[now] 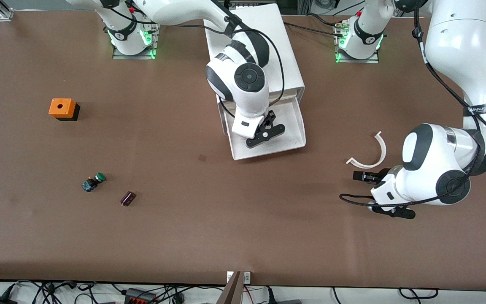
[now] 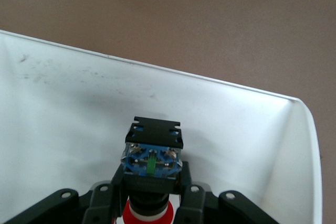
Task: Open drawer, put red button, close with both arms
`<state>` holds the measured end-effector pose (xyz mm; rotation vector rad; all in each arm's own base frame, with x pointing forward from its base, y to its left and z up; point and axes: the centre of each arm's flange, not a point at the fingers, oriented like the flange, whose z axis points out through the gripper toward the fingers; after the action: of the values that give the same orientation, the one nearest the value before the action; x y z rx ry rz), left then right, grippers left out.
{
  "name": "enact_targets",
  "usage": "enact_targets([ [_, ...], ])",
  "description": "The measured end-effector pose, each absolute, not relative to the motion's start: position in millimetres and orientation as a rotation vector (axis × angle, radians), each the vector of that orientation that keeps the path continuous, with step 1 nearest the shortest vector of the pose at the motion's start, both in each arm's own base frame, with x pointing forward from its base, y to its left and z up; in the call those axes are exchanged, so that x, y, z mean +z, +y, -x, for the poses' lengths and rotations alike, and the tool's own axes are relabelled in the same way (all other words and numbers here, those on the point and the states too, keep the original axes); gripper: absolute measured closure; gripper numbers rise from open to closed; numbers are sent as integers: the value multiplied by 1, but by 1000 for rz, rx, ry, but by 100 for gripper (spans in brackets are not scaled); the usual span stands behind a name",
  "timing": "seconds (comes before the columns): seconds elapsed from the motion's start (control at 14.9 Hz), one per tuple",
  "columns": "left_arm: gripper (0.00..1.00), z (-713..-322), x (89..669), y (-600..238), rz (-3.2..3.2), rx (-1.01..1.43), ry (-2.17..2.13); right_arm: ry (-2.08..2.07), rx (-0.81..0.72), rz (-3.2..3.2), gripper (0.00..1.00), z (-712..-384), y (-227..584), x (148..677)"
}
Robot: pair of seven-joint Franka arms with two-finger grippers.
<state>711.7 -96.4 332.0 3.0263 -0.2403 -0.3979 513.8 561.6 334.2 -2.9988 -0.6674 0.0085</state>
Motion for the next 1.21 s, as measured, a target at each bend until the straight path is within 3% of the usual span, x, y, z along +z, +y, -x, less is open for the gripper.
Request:
enact_targets([
  [0.2, 0, -712, 332, -99, -3027, -397, -238, -669, -3, 2989, 40, -513, 565, 339],
  [0.27, 0, -711, 332, -99, -3029, -397, -230, -662, -20, 2982, 27, -514, 567, 346],
  [0.47, 0, -711, 332, -103, -3036, -398, -183, -594, -75, 2973, 1, -525, 564, 377],
  [0.81, 0, -701, 335, -163, -3055, -407, 13, -357, -168, 3031, 0, -603, 464, 449],
  [1.21, 0, -677, 318, -302, -3032, -111, 47, -327, 24, 3108, 0, -670, 250, 513],
])
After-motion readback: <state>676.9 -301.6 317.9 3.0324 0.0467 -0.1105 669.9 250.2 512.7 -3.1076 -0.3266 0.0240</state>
